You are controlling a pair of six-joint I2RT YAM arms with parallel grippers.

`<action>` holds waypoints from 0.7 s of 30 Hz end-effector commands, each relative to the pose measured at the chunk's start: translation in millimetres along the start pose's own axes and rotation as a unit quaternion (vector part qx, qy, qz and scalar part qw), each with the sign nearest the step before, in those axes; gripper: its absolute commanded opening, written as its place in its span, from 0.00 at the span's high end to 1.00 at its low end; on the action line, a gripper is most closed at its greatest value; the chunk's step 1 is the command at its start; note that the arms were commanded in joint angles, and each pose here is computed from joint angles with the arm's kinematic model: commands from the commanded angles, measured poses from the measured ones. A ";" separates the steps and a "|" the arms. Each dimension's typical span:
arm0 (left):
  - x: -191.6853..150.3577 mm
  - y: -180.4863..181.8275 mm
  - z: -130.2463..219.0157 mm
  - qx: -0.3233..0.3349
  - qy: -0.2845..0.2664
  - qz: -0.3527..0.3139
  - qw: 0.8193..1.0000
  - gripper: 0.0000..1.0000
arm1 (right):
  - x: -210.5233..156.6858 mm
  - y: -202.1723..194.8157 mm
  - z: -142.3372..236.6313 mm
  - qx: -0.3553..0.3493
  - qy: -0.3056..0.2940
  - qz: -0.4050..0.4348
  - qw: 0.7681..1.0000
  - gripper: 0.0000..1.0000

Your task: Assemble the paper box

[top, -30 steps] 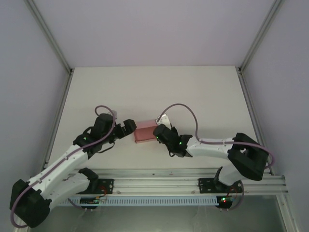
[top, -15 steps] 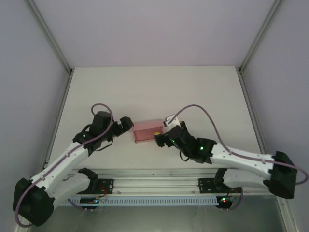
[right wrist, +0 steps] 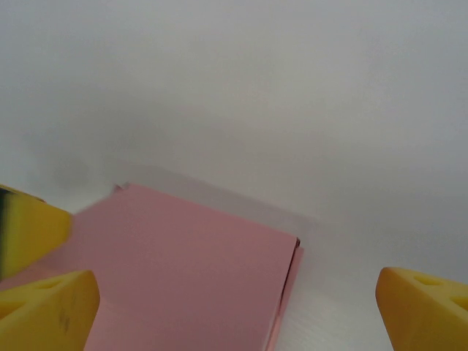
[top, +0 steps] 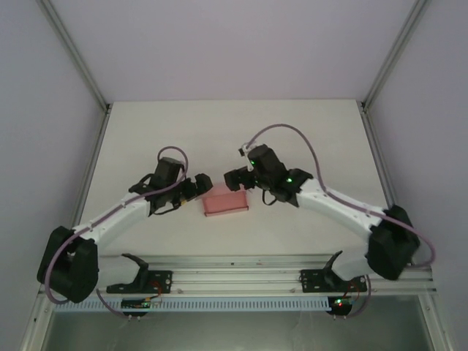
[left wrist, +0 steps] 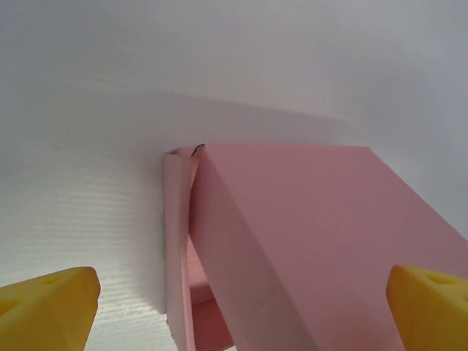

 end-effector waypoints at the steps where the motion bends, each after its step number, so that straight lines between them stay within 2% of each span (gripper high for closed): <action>1: -2.7 3.1 -12.4 -0.033 0.022 -0.014 0.999 0.01 | -29.2 -0.4 -18.3 0.029 0.073 -0.020 0.997 0.03; 4: -3.6 12.8 -23.8 -0.031 0.033 -0.012 0.999 0.06 | -52.4 -3.6 -30.0 0.034 0.094 -0.041 0.994 0.04; 7: -4.9 17.7 -32.8 -0.034 0.046 -0.016 0.998 0.15 | -73.5 -7.2 -37.1 0.028 0.114 -0.055 0.992 0.05; 12: -6.2 20.2 -45.9 -0.050 0.066 -0.026 0.996 0.26 | -86.1 -10.1 -41.7 0.021 0.119 -0.064 0.991 0.05; 14: -8.0 19.8 -51.4 -0.063 0.080 -0.029 0.994 0.36 | -85.9 -12.2 -43.1 0.013 0.123 -0.066 0.990 0.05; 19: -10.0 20.5 -64.4 -0.082 0.105 -0.031 0.991 0.50 | -81.9 -14.5 -45.6 0.004 0.134 -0.067 0.989 0.08; 20: -9.9 20.8 -66.0 -0.083 0.109 -0.031 0.990 0.55 | -78.7 -14.2 -44.0 0.005 0.131 -0.068 0.989 0.08; 21: -9.9 20.3 -67.1 -0.086 0.111 -0.031 0.990 0.65 | -75.2 -15.0 -40.8 0.002 0.126 -0.072 0.989 0.07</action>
Point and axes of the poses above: each hand's point on the last joint's axis, 136 mm out from that joint toward the fingers, its own z axis back along the fingers, its own y axis along the line the jaws close on, x = y × z, the point moved 8 cm from there along z, back along the fingers, and after that the axes turned 11 degrees about z, right-handed, at the moved point
